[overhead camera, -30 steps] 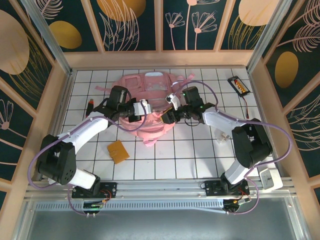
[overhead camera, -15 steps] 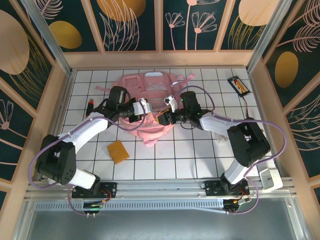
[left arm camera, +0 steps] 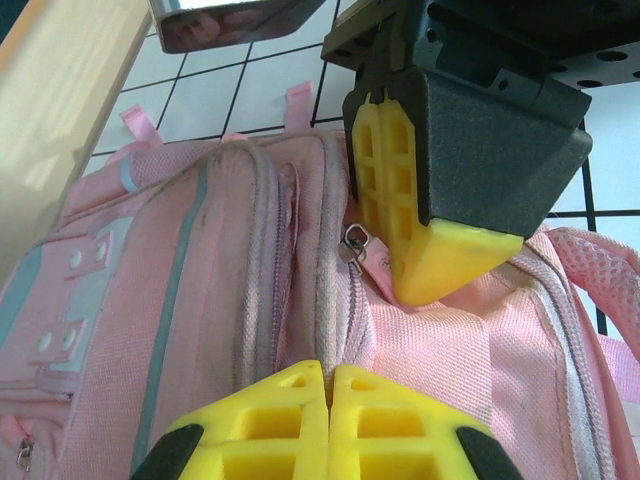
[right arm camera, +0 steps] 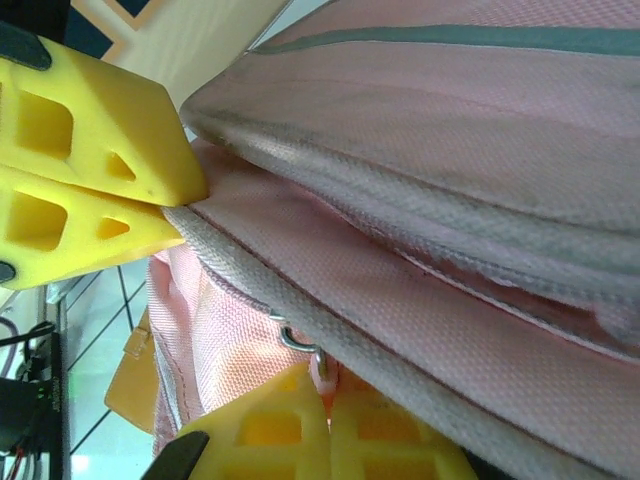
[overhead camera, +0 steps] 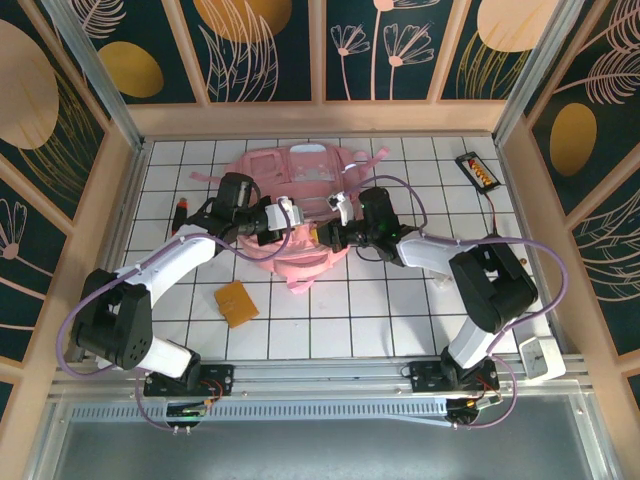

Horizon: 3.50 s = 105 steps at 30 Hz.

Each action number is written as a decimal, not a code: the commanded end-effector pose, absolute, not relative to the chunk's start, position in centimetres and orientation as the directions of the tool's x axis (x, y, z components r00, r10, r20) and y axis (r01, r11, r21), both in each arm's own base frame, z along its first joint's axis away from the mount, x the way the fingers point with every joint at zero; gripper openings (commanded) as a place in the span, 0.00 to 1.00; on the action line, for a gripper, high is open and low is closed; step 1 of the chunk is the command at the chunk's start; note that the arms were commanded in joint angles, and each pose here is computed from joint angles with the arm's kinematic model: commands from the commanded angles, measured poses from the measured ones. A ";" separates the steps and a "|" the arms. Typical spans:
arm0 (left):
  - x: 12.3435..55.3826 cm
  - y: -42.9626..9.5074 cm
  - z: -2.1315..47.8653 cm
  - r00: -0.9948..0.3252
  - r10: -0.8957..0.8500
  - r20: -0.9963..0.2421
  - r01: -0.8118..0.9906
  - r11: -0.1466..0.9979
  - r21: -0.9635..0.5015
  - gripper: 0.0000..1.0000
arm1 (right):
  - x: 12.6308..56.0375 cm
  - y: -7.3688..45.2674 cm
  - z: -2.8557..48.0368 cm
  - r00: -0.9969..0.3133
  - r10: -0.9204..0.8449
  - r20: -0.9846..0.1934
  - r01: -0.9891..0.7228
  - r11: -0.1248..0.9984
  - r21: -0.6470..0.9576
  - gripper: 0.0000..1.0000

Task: Pack the student bag

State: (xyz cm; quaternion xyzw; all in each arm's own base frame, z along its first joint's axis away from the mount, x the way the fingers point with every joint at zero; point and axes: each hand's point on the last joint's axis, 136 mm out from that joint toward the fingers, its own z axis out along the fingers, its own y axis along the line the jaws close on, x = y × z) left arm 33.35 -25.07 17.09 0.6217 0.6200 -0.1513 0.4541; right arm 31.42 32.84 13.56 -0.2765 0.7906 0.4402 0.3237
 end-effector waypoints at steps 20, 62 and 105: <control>32.1 -24.3 17.6 0.189 0.581 -0.791 0.919 0.179 0.351 0.00 | 30.1 28.7 16.3 -0.549 -0.148 -0.822 -0.807 0.350 0.476 0.35; 31.8 -25.7 18.6 0.123 0.495 -0.860 0.956 0.173 0.236 0.00 | 27.9 34.3 14.5 -0.705 -0.088 -0.703 -0.708 0.129 0.694 0.08; 32.1 -22.8 14.7 0.143 0.649 -0.748 0.907 0.217 0.361 0.00 | 32.5 26.0 10.9 -0.618 -0.166 -0.768 -0.598 0.733 0.323 0.00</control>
